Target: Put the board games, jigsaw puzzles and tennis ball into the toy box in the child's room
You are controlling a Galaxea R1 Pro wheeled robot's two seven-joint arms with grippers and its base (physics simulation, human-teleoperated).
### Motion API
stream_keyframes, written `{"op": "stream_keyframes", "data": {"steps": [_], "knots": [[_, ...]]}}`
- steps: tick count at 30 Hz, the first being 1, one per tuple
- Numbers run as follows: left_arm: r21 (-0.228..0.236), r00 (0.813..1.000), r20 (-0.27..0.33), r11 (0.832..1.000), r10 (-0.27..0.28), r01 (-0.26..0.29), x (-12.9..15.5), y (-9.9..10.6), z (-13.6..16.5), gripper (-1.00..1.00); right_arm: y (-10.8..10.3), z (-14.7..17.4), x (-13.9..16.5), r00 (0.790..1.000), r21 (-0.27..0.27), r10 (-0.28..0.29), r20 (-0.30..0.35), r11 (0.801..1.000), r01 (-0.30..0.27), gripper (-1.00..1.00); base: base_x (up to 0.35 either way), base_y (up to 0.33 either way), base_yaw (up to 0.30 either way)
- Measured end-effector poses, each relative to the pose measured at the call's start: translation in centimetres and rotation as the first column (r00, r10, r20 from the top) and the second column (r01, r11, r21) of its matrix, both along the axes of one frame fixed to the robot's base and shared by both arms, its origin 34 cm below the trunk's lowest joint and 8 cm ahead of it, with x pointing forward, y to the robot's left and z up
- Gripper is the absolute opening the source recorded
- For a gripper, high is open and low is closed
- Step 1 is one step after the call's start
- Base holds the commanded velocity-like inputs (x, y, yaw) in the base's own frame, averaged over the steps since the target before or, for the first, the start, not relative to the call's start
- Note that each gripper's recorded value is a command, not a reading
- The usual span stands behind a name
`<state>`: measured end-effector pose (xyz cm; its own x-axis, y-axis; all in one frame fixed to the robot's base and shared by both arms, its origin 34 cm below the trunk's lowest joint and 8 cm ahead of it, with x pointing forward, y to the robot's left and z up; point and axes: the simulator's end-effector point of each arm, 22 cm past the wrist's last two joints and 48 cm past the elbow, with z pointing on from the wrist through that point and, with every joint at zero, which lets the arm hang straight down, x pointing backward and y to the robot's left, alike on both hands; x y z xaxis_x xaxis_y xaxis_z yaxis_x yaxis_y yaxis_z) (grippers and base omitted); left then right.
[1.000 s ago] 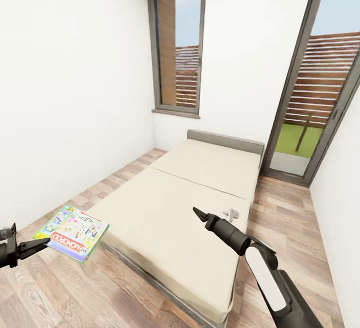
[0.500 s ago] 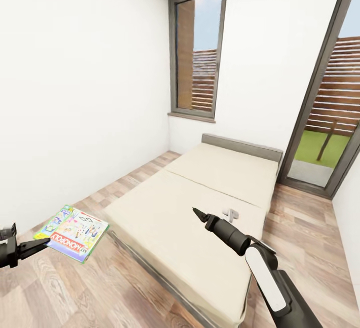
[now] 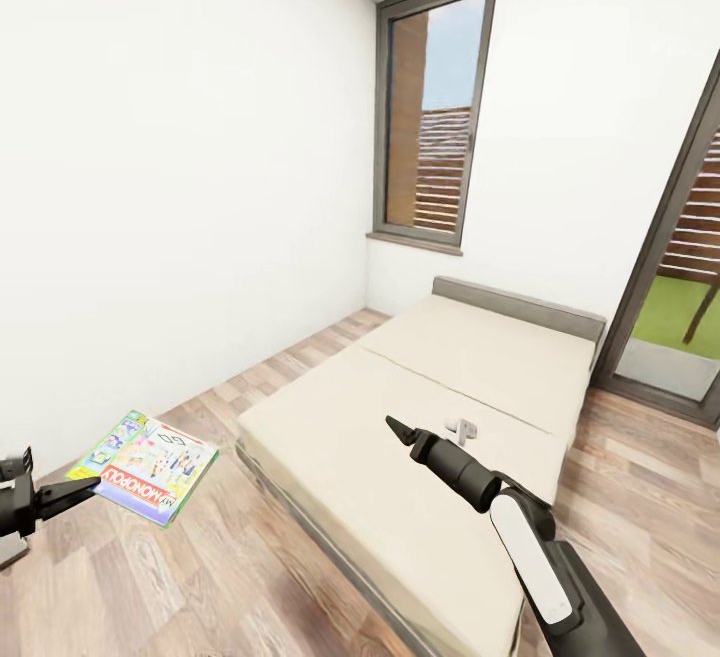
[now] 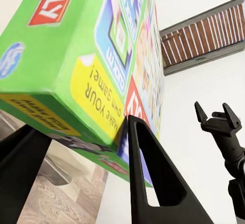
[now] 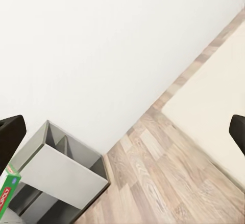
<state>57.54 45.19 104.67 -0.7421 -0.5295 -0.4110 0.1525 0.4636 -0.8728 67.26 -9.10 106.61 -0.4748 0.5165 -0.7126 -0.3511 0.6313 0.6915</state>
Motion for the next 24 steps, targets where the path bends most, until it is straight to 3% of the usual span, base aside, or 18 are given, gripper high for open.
{"op": "stream_keyframes", "data": {"steps": [15, 24], "knots": [[0.001, 1.000, 0.019, 1.000, 0.000, 0.000, -0.6, 0.0, 2.1, -1.00, 0.1, 2.2, -0.7, 1.000, 0.000, 0.002, 0.016, 1.000, -0.002, 1.00, 0.000, 0.000, 0.214], [0.001, 1.000, 0.029, 1.000, -0.001, 0.001, -0.8, 0.0, 2.6, -1.00, 1.7, 3.2, -1.2, 0.998, -0.008, 0.019, 0.065, 1.000, -0.018, 1.00, 0.024, 0.000, 0.214]]}}
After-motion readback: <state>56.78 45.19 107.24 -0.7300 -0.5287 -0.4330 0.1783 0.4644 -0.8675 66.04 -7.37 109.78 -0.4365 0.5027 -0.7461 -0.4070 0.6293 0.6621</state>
